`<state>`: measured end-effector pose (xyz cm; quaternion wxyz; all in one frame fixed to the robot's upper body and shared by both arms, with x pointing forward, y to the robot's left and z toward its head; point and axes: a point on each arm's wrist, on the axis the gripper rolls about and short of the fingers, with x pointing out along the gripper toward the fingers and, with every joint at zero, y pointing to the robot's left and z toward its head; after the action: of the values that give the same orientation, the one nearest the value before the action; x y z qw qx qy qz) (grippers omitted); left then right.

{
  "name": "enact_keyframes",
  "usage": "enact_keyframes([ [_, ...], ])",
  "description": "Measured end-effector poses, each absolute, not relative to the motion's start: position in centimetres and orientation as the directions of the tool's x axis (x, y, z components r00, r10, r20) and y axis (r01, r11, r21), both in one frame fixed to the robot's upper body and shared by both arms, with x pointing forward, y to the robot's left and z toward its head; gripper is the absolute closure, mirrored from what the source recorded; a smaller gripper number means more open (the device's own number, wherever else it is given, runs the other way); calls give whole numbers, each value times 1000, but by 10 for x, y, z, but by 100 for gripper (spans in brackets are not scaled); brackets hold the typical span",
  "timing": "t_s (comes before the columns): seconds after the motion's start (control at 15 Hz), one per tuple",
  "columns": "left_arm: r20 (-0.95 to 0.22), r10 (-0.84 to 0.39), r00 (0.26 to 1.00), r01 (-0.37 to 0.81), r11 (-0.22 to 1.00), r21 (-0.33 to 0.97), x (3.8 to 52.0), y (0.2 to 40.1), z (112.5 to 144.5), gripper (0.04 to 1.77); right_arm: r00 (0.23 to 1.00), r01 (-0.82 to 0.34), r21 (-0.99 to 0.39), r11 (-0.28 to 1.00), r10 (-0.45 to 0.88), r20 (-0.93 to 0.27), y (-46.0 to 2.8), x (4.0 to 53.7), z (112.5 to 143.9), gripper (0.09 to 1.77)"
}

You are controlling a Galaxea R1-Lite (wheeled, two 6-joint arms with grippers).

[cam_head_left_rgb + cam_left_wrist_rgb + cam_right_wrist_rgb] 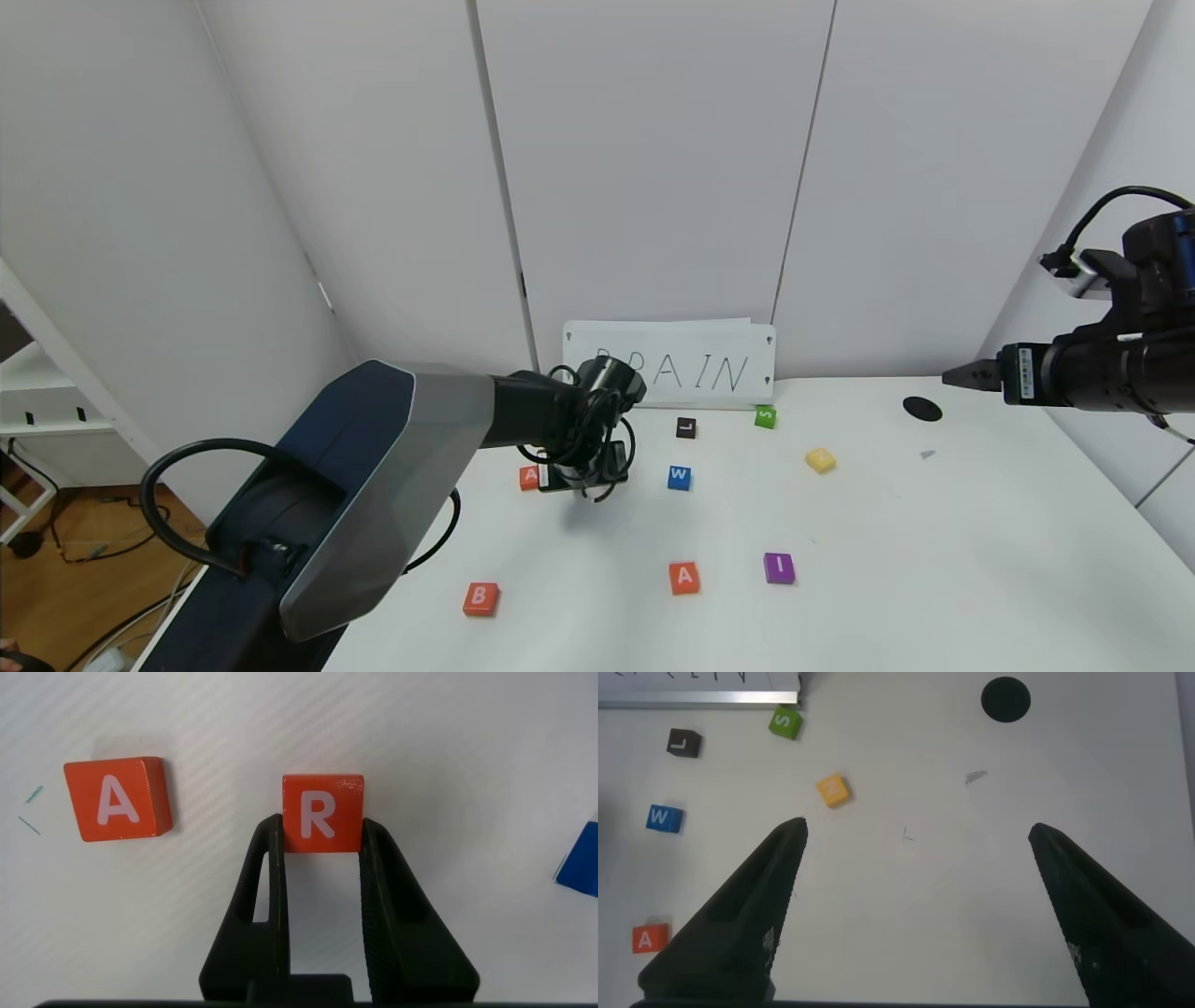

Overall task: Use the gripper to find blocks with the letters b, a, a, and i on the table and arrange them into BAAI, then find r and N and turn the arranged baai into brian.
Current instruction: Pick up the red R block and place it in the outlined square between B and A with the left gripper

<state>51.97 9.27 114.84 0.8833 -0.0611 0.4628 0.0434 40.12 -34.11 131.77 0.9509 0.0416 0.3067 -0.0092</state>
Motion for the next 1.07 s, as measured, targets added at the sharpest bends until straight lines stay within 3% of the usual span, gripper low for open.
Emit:
enact_keyframes([
  [0.53,-823,23,567,-138,988,-68,518,94,1154,131,813,44,73,996,7,-582,-341,401,1318,15],
  [1.07,-843,40,536,-151,987,-49,501,102,1184,131,814,43,74,996,8,-581,-341,401,1319,15],
])
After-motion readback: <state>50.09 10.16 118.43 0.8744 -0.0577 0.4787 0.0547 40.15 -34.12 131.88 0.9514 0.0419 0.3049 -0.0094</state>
